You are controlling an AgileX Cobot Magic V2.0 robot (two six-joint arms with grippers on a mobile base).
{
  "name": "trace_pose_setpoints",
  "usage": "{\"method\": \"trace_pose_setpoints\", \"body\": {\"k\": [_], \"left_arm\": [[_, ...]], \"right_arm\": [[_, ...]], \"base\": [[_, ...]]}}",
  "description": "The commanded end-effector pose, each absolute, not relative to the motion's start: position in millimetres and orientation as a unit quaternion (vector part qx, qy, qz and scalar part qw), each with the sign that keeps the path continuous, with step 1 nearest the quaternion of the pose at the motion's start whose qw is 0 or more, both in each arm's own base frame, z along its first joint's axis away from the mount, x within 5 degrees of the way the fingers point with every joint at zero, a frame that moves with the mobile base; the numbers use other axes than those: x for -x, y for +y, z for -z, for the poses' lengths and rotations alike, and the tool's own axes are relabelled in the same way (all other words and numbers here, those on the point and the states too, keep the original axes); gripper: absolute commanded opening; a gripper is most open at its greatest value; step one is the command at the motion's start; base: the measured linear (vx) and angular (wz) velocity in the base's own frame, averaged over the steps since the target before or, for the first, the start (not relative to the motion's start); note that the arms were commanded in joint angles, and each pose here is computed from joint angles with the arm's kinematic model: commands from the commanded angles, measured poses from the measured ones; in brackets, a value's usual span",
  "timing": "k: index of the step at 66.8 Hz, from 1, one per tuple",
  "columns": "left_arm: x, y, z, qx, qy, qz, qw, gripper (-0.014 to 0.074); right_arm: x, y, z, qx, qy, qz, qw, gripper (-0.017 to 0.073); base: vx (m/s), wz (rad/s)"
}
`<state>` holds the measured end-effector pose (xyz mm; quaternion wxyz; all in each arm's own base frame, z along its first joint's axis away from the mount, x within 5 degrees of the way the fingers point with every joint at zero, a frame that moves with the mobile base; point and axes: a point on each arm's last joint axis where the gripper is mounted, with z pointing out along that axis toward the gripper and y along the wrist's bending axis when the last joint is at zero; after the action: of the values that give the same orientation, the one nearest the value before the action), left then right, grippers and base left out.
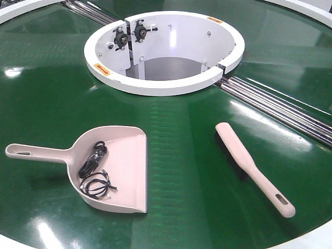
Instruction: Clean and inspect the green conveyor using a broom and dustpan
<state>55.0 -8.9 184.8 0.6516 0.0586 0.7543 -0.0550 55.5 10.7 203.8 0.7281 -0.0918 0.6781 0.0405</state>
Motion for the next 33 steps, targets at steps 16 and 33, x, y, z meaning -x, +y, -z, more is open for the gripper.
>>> {"method": "trace_pose_setpoints", "body": {"k": [16,33], "left_arm": [[-55.1,-8.9,-188.4,-0.052,0.73,0.061,0.679,-0.0006],[-55.1,-8.9,-188.4,-0.052,0.73,0.061,0.679,-0.0006]], "right_arm": [[-54.1,10.7,-209.7,0.093,0.649,-0.039,0.754,-0.0008],[-54.1,10.7,-209.7,0.093,0.649,-0.039,0.754,-0.0008]], "base": [[0.0,0.0],[0.0,0.0]]}}
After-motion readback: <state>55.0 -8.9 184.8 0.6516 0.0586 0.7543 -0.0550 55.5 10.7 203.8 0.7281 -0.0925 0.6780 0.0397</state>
